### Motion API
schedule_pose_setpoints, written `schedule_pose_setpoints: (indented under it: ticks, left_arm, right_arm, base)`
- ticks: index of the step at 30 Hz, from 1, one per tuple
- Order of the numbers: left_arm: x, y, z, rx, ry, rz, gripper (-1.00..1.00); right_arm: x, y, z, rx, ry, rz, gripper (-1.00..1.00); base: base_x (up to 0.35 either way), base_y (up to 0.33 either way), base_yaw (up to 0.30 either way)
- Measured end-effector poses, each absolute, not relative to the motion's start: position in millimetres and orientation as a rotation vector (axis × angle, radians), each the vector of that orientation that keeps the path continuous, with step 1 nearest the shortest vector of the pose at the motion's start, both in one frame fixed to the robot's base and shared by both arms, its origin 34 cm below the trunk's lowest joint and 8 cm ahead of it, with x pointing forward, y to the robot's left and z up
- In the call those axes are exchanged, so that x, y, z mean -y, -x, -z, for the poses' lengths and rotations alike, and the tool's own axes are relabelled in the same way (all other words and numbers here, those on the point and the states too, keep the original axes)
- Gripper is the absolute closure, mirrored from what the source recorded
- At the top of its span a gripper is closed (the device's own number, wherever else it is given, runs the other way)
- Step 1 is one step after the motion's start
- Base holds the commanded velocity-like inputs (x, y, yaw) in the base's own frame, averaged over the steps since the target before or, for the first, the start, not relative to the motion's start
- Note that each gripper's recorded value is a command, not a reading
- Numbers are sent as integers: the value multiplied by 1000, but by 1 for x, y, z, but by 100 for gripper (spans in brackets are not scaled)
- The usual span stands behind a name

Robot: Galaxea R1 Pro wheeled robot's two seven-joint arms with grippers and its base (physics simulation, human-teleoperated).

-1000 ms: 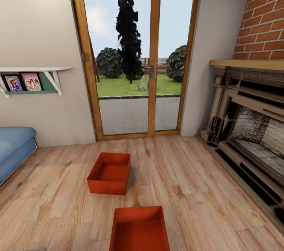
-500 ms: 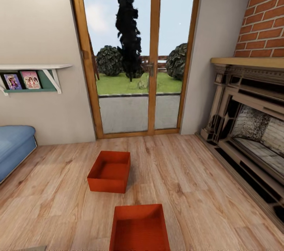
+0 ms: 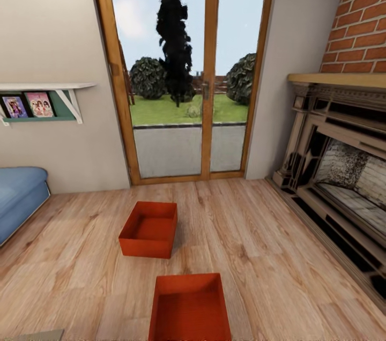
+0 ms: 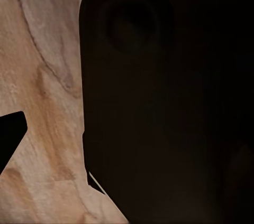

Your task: Move the two storage containers from the living room to the garage. In the garage, place one container on the floor and stack the other container on top of it (either order is fine).

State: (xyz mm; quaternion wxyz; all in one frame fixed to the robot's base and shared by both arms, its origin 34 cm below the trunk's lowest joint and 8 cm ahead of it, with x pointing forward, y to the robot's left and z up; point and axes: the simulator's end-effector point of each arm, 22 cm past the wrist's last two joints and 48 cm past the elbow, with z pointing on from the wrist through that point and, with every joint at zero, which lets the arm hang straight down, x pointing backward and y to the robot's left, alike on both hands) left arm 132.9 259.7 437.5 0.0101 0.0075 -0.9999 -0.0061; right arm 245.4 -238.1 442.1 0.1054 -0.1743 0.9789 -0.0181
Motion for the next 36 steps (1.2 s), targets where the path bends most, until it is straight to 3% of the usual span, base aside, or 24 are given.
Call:
schedule_pose_setpoints:
  ticks: [29,36]
  left_arm:
    - [-260,-116,-438,3077,-22,20,-100]
    - [-260,-115,-438,3074,-22,20,-100]
  right_arm:
    - [238,-220,-437,-2967,505,36,-100]
    - [240,-219,-436,-2969,497,39,-100]
  base:
    - [0,0,52]
    - [0,0,-99]
